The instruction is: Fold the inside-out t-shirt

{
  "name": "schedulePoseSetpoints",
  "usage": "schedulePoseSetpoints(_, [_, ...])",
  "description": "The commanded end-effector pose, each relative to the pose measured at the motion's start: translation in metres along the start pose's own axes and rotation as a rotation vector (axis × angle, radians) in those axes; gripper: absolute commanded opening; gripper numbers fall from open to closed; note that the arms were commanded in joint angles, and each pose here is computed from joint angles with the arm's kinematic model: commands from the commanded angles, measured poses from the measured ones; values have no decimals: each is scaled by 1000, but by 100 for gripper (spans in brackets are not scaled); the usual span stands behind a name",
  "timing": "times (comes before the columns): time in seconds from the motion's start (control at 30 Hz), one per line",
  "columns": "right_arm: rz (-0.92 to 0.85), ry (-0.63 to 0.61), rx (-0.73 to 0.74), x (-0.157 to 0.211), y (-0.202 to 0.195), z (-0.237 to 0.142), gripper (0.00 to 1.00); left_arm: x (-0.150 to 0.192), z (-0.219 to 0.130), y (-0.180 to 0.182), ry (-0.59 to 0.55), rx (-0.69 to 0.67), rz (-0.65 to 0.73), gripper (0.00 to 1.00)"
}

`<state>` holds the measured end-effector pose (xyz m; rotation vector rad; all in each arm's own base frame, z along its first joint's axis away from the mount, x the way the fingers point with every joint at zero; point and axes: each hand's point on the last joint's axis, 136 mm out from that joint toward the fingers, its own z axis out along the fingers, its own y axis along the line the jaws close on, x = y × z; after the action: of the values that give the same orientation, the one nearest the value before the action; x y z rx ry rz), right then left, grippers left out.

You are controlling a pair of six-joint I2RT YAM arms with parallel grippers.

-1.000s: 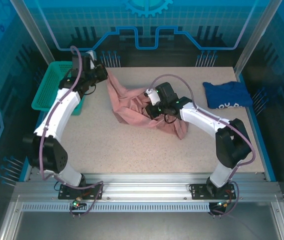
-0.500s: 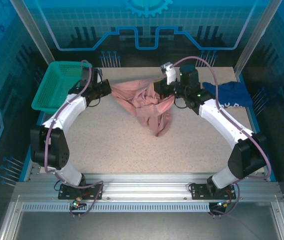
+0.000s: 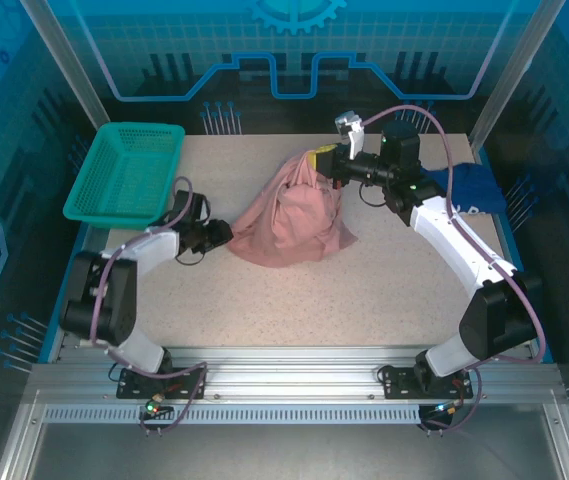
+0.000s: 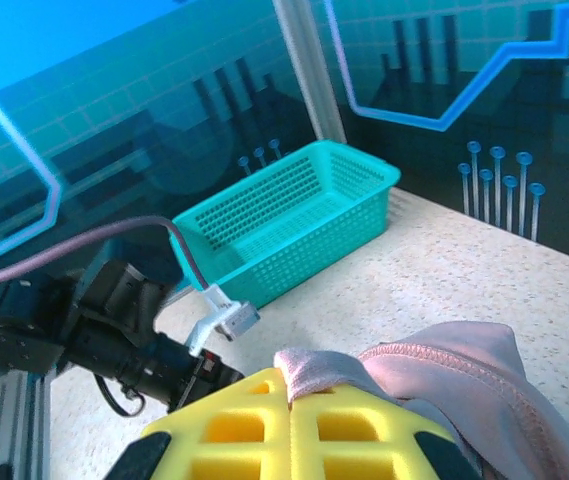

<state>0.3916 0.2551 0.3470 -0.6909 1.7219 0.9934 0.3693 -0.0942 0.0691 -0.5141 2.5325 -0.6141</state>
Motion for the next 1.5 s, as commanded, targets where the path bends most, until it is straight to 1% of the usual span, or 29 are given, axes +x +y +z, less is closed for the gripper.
schedulePoseSetpoints(0.0, [-103,21,-102,-4,21,-8,0,-33,-51,-75,-179,289,87,64])
schedulePoseSetpoints(0.07, [-123,62,-127,5,26,-10,0,-36,-63,-100,-202,361,160,74])
schedulePoseSetpoints(0.13, [-135,89,-144,12,30,-12,0,-34,-69,-127,-184,450,237,78])
schedulePoseSetpoints(0.2, [-141,110,-161,18,33,-14,0,-28,-69,-153,-146,527,312,80])
schedulePoseSetpoints(0.3, [-140,131,-175,23,34,-14,0,-22,-64,-182,-102,594,395,83])
schedulePoseSetpoints(0.4, [-142,139,-175,26,34,-14,0,-20,-54,-199,-52,632,430,86])
schedulePoseSetpoints(0.57, [-135,149,-175,31,32,-14,0,-17,-40,-220,26,680,449,85])
schedulePoseSetpoints(0.67, [-132,154,-175,35,32,-13,0,-11,-34,-232,62,711,465,83])
schedulePoseSetpoints(0.73, [-130,154,-177,34,32,-13,0,-8,-26,-238,83,718,471,79])
schedulePoseSetpoints(0.77, [-130,153,-176,34,32,-12,0,-7,-22,-241,96,720,474,74])
schedulePoseSetpoints(0.8, [-129,154,-175,33,32,-12,0,-8,-18,-243,104,717,471,66])
schedulePoseSetpoints(0.83, [-130,155,-172,33,32,-12,0,-11,-13,-244,107,707,457,54])
schedulePoseSetpoints(0.87, [-132,156,-165,30,33,-12,0,-17,-7,-244,96,684,431,41])
schedulePoseSetpoints(0.9, [-135,155,-156,28,33,-14,0,-25,-1,-241,84,654,402,33])
schedulePoseSetpoints(0.97, [-150,137,-111,15,35,-21,0,-49,9,-229,35,577,321,11])
schedulePoseSetpoints(1.03, [-164,89,-56,-5,38,-35,0,-74,16,-210,-15,488,234,2])
schedulePoseSetpoints(1.07, [-162,42,-25,-22,40,-45,0,-86,20,-194,-38,424,186,0])
schedulePoseSetpoints(1.13, [-129,-68,31,-53,40,-67,0,-100,27,-161,-68,292,128,0])
schedulePoseSetpoints(1.2, [-82,-170,73,-79,41,-86,0,-105,31,-129,-87,177,96,0])
schedulePoseSetpoints(1.27, [-59,-212,92,-91,44,-93,0,-107,29,-105,-109,123,58,0])
schedulePoseSetpoints(1.33, [-40,-222,110,-93,45,-94,0,-107,24,-91,-134,119,17,1])
schedulePoseSetpoints(1.4, [-27,-202,141,-85,39,-89,0,-105,16,-83,-153,126,-6,6])
schedulePoseSetpoints(1.43, [-19,-187,151,-80,36,-87,0,-103,11,-80,-159,127,-8,12])
schedulePoseSetpoints(1.47, [-4,-163,161,-72,31,-83,0,-99,6,-78,-163,127,-8,24])
